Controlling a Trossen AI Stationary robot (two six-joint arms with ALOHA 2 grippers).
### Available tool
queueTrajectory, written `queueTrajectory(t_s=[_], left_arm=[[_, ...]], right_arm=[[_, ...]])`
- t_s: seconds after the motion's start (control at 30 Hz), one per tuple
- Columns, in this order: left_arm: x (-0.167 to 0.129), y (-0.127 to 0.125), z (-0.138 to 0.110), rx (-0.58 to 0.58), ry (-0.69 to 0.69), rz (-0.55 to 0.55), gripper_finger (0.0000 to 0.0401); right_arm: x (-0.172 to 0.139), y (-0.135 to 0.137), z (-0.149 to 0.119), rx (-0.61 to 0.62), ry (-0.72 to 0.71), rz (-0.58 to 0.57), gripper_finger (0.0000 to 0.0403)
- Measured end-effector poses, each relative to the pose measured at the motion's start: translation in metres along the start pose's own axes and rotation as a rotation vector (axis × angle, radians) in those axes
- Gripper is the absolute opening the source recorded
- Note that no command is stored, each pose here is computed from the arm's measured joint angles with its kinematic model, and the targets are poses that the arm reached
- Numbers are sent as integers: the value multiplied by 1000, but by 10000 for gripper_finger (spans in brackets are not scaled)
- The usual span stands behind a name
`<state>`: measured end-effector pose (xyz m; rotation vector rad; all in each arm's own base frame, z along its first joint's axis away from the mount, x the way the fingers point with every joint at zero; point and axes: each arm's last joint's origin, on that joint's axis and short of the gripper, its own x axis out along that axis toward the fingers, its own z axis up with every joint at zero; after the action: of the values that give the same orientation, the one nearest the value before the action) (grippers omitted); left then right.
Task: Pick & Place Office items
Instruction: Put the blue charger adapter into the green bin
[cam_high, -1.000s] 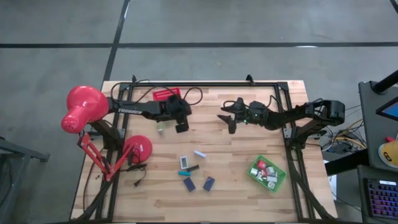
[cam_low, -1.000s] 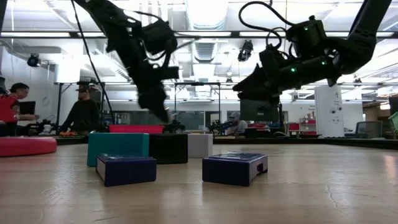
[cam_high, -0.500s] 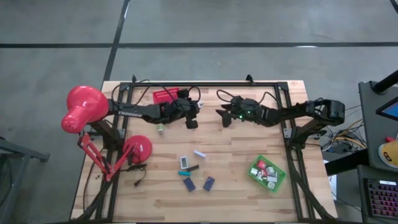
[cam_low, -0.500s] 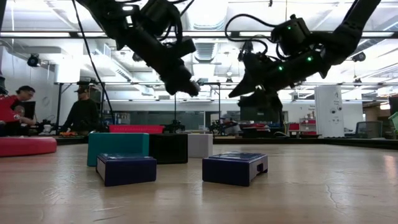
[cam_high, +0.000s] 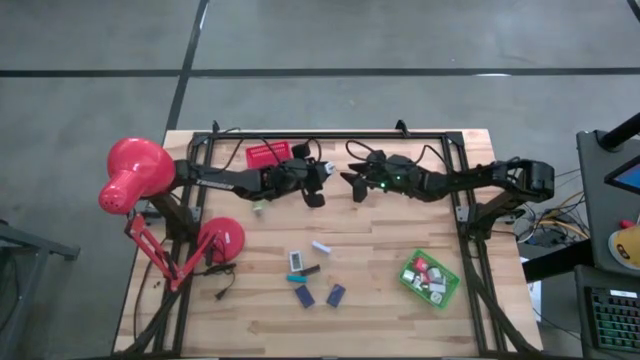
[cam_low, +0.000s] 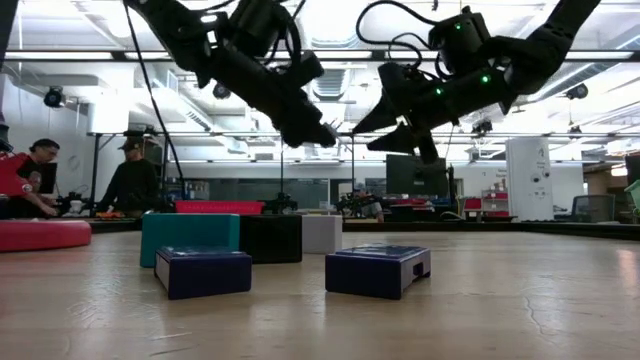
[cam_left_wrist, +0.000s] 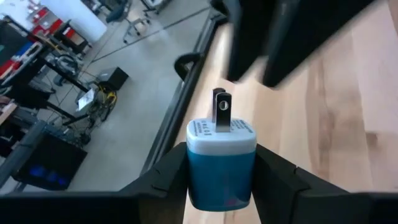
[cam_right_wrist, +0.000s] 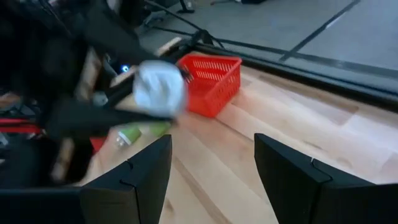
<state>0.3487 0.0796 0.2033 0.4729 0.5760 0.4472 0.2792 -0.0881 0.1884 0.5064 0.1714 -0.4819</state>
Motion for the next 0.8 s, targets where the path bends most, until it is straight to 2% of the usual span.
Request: queueTrajectory(t_s=[0.27,0.53,0.8], left_arm=[[19,-12,6,89,12,-12,140],[24,-6,21,78,-18,13,140],[24,-7,24,101,-31,-2,140]], right_arm=[[2,5,9,-26,-27,12,221],[2,4,9,-28,-37,-14,221],[2,5,10,-31,-45,-11,221]])
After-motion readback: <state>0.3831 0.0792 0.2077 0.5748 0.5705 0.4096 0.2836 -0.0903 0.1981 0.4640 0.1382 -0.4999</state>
